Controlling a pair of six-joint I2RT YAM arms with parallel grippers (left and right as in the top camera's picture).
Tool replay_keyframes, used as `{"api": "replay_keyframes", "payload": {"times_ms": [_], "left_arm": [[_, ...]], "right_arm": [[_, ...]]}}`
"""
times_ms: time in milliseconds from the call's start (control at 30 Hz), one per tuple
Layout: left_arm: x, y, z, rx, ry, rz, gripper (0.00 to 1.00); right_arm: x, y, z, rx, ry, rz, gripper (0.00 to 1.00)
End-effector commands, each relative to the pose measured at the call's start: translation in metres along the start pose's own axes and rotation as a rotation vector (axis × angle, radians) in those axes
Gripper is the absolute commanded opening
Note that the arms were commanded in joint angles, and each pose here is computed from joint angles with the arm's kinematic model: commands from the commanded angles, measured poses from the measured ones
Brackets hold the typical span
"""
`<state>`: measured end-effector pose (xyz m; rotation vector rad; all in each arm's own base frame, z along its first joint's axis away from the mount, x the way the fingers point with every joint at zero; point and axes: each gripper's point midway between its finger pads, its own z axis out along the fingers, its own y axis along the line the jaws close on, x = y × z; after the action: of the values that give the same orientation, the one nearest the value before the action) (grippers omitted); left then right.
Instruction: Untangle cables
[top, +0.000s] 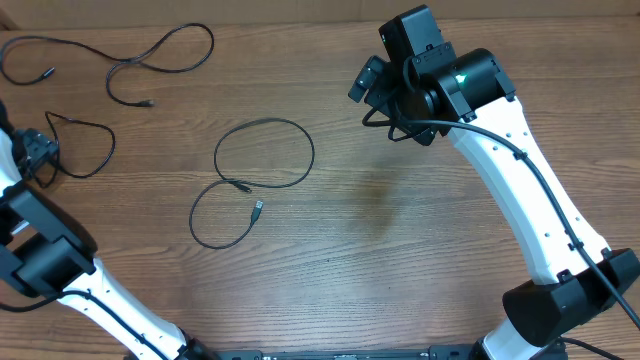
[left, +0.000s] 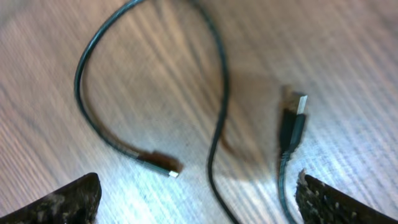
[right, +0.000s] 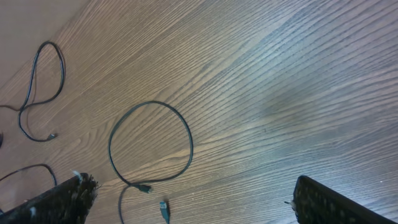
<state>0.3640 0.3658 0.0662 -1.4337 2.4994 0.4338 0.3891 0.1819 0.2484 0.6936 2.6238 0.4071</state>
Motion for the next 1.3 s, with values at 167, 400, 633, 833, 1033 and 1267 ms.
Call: {"api": "replay_keyframes", "payload": {"times_ms": [167,400,633,833,1033,1267], "left_arm": [[0.014,0.044,0.019,0.082,0.147,-0.257,1.0],[0.025,0.081,0.035,0.053,0.198,-0.341,1.0],[0.038,0.082,0.058,0.071,0.207,-0.353,1.0],[0.04,0.069,0.07,0.127,0.19,-0.351,0.93],[0.041,0.066,0.077,0.132,0.175,-0.348,0.66],[0.054,0.064,0.091,0.13,0.183,-0.345,0.42]], "right_arm": [[0.0,-0.001,0.003,0.005,0.0,-0.004,1.0],[-0.001,0.0,0.003,0.003,-0.002,-0.004,1.0],[-0.002,0.001,0.003,-0.005,-0.007,-0.004,1.0],[-0.002,0.001,0.003,-0.005,-0.007,-0.003,1.0],[-0.002,0.001,0.003,-0.005,-0.007,-0.003,1.0],[-0.002,0.002,0.003,-0.006,-0.008,-0.003,1.0]]}}
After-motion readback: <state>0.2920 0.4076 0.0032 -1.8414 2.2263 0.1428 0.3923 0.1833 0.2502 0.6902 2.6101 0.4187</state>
